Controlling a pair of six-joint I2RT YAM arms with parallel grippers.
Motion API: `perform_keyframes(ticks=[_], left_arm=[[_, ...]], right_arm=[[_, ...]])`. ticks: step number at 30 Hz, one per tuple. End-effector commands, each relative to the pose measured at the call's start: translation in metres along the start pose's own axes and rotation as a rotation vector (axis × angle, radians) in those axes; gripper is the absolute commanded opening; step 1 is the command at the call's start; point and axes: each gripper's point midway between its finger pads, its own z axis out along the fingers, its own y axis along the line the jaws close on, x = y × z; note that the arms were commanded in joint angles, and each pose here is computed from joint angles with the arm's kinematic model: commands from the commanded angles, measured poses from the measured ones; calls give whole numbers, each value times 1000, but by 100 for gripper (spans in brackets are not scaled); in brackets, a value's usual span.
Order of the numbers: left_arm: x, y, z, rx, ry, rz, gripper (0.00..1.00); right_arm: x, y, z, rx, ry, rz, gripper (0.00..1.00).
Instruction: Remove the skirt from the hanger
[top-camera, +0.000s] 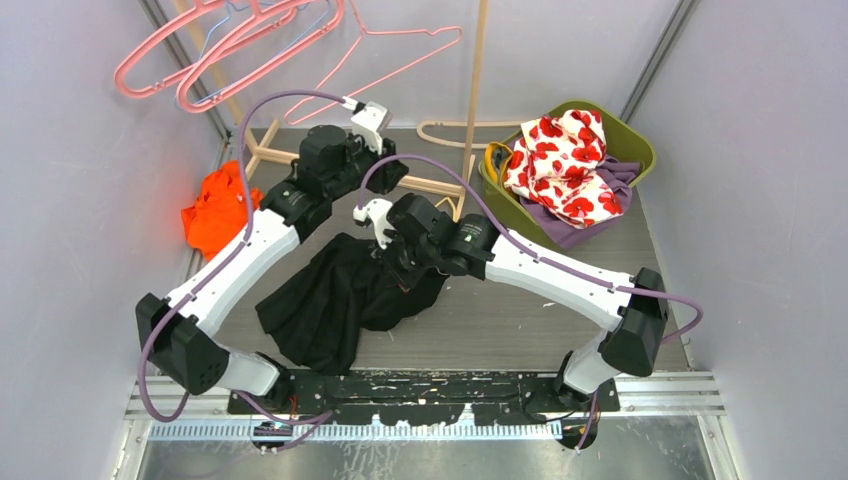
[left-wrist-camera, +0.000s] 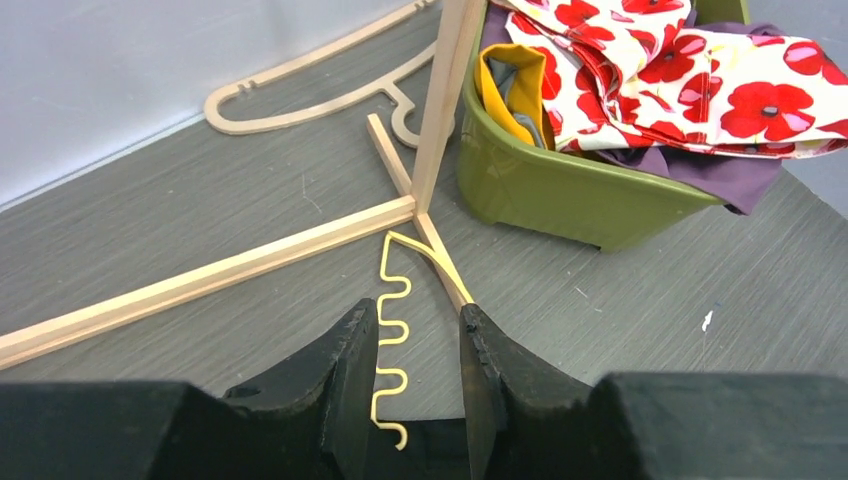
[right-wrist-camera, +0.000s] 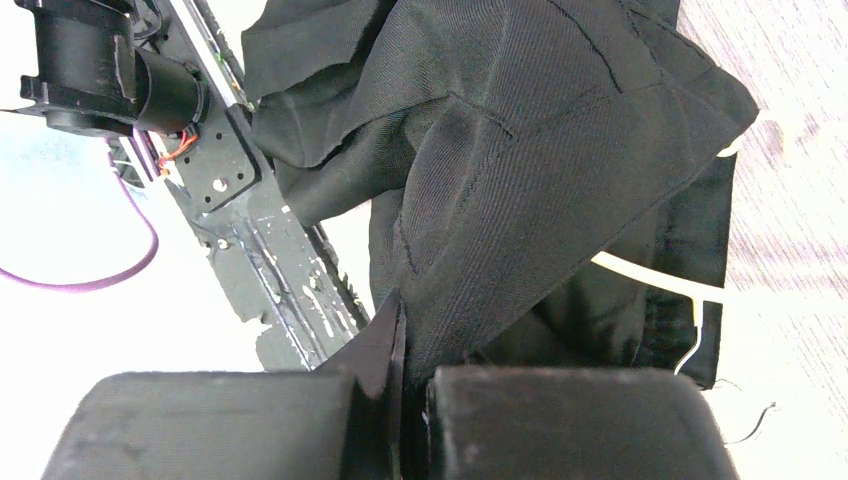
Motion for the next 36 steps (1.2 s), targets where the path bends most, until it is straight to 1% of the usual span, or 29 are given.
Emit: perform_keyframes(ticks=[1, 5, 7, 10, 13, 16, 19, 22, 25, 28, 30, 33, 36], left_arm=[[-8, -13, 10, 86, -10, 19, 35], [-3, -29, 21, 191, 26, 14, 32], [4, -42, 25, 278, 80, 7, 30], [29, -62, 29, 386, 191, 16, 30], [62, -70, 33, 424, 295, 19, 31], [89, -69, 33, 437, 403, 4, 33], [113, -67, 33, 451, 520, -3, 33], [129, -70, 32, 478, 621, 0, 33], [136, -71, 39, 449, 649, 5, 33], [151, -70, 44, 423, 726, 35, 34], [155, -68, 49, 410, 748, 40, 33], [147, -58, 55, 346, 696, 70, 32], [132, -42, 56, 288, 645, 88, 32]], right_arm=[[-26, 11, -27, -21, -103, -43, 1], [-32, 15, -25, -41, -118, -36, 1], [-35, 17, -23, -51, -126, -34, 1], [-36, 16, -22, -51, -126, -33, 1], [-35, 17, -23, -52, -128, -35, 1], [-34, 16, -26, -44, -135, -37, 1], [-35, 13, -31, -28, -149, -40, 1], [-32, 11, -33, -15, -146, -42, 1], [-31, 11, -34, -15, -150, -40, 1], [-34, 13, -36, -21, -164, -44, 1], [-36, 13, -41, -18, -180, -51, 1], [-37, 7, -55, 21, -207, -67, 1], [-45, 3, -79, 65, -234, -102, 1]])
